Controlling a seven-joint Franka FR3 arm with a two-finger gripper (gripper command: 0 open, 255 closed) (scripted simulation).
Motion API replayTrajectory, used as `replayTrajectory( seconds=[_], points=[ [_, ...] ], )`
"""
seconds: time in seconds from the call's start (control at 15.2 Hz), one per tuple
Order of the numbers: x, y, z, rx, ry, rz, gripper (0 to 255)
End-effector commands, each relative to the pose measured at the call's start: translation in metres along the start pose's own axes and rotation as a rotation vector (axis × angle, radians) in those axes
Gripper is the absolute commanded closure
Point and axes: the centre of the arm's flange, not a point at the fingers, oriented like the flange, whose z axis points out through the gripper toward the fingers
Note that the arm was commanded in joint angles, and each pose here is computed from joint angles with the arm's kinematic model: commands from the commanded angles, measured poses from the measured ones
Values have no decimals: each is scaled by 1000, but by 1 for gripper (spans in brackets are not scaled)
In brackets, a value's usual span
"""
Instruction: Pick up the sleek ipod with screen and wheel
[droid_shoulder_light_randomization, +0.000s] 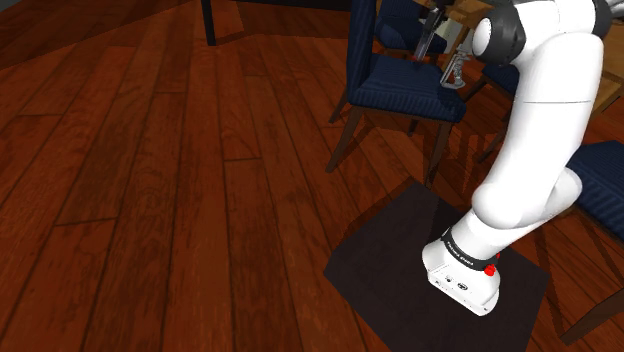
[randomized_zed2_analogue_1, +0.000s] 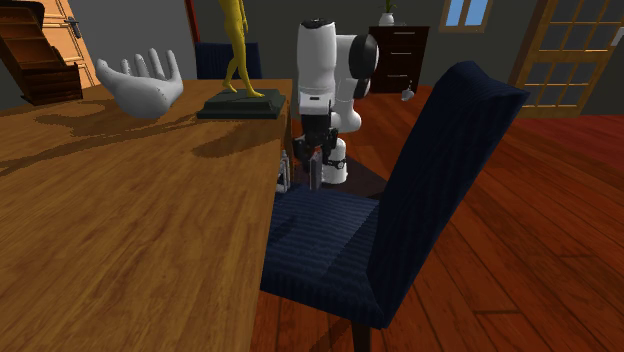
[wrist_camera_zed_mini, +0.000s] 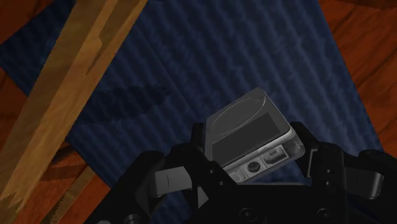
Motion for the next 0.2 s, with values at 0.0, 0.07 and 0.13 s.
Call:
replayTrajectory(
  seconds=[0.0, 0.07, 0.13],
  points=[
    [-1, -1, -10, 0, 0, 0, 255],
    [-1, -1, -11, 0, 0, 0, 255],
    [-1, -1, -11, 0, 0, 0, 255]
  ],
)
